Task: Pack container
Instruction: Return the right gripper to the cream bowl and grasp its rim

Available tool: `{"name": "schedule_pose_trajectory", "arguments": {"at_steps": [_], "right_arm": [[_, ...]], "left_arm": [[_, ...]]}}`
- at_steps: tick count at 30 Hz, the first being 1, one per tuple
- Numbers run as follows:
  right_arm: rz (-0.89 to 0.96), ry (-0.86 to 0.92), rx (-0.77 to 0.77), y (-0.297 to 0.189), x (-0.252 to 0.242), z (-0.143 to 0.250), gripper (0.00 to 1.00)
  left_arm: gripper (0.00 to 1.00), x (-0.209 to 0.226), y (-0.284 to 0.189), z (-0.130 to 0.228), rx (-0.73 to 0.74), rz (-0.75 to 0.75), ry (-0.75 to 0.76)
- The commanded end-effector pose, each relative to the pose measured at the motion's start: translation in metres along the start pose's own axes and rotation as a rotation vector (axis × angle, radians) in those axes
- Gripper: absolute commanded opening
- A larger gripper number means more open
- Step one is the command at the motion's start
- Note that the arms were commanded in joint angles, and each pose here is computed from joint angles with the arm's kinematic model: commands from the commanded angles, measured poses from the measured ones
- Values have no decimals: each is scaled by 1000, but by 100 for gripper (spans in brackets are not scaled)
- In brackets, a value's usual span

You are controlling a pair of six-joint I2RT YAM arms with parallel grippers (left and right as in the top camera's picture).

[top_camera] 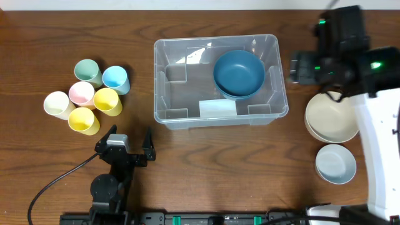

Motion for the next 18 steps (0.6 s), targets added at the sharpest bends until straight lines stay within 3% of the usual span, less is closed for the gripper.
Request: {"name": "schedule_pose_trajectory", "arguments": {"at_steps": [1,8,18], "right_arm": [[89,168,67,21,-40,9,80],[160,388,174,76,-95,41,77],[19,488,158,152,-97,65,72]], "left_arm": [[98,3,1,15,51,-3,4],[98,3,1,15,51,-3,4],[98,3,1,15,51,-3,4]]}}
Point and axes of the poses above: each gripper's point midway between its finger pads, its own y axis out along the fingers, its own x axis along the line the jaws close on, z = x × y, the point moved 1 cm from there along -y, back along the fingers, and after that the axes turned 10 degrees about -y, right-handed, at the moved point
